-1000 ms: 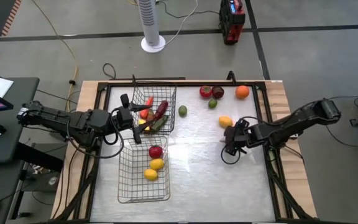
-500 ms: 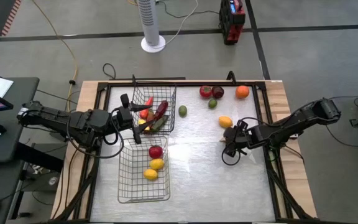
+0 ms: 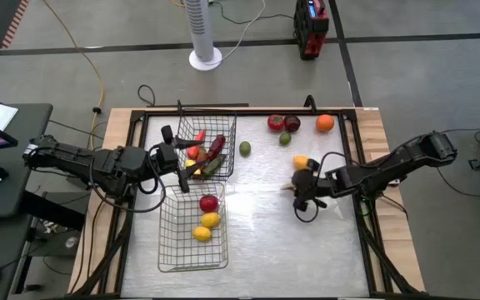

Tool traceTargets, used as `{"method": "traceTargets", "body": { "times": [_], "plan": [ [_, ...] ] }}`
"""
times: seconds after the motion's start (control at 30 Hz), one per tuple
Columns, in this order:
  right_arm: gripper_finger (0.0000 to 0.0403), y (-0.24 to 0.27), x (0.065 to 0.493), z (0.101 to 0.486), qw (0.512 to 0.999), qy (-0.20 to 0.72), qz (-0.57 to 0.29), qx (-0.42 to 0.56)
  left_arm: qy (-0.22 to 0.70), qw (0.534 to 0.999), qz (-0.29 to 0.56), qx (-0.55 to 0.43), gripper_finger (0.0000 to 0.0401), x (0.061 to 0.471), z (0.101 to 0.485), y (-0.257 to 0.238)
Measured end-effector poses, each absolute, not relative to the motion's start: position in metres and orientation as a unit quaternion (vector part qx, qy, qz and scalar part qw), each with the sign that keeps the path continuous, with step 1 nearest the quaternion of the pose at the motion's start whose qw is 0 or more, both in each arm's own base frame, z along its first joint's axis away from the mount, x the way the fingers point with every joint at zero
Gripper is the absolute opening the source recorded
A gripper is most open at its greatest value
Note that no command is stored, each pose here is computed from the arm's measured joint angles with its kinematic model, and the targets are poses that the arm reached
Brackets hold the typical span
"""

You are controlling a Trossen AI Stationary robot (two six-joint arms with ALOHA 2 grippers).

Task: Sort produce into baskets
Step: Put the white garlic into the black wire basket

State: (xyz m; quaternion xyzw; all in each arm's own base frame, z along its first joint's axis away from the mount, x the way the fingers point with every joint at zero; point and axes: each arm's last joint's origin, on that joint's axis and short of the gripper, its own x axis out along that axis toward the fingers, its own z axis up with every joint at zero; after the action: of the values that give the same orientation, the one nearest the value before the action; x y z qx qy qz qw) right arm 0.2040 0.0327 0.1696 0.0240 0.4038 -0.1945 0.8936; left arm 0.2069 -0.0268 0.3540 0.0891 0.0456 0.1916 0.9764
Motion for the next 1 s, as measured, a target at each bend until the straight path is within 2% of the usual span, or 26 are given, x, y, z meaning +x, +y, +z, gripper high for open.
{"method": "traceTargets", "body": {
  "times": [0.23, 0.4, 0.6, 0.7, 0.83, 1.0],
  "plan": [
    [0.0206, 0.037, 0.238, 0.214, 0.972, 0.188, -0.128, -0.059, 0.045, 0.976, 0.184, 0.105, 0.0242, 0.207, 0.355, -0.027],
    [0.0207, 0.028, 0.252, 0.24, 0.983, 0.049, -0.131, -0.114, 0.027, 0.98, 0.149, 0.126, 0.0242, 0.212, 0.357, -0.03],
    [0.0207, 0.007, 0.275, 0.25, 0.981, -0.095, -0.096, -0.136, 0.0, 0.985, 0.07, 0.157, 0.0242, 0.222, 0.357, -0.037],
    [0.0207, -0.007, 0.294, 0.251, 0.978, -0.117, -0.109, -0.138, -0.007, 0.986, 0.051, 0.161, 0.0242, 0.222, 0.358, -0.038],
    [0.0207, -0.027, 0.333, 0.248, 0.984, -0.097, -0.098, -0.113, -0.011, 0.986, 0.049, 0.16, 0.0242, 0.222, 0.359, -0.038],
    [0.0207, -0.05, 0.385, 0.236, 0.991, -0.013, -0.105, -0.083, -0.003, 0.985, 0.066, 0.159, 0.0242, 0.222, 0.358, -0.037]
  ]
}}
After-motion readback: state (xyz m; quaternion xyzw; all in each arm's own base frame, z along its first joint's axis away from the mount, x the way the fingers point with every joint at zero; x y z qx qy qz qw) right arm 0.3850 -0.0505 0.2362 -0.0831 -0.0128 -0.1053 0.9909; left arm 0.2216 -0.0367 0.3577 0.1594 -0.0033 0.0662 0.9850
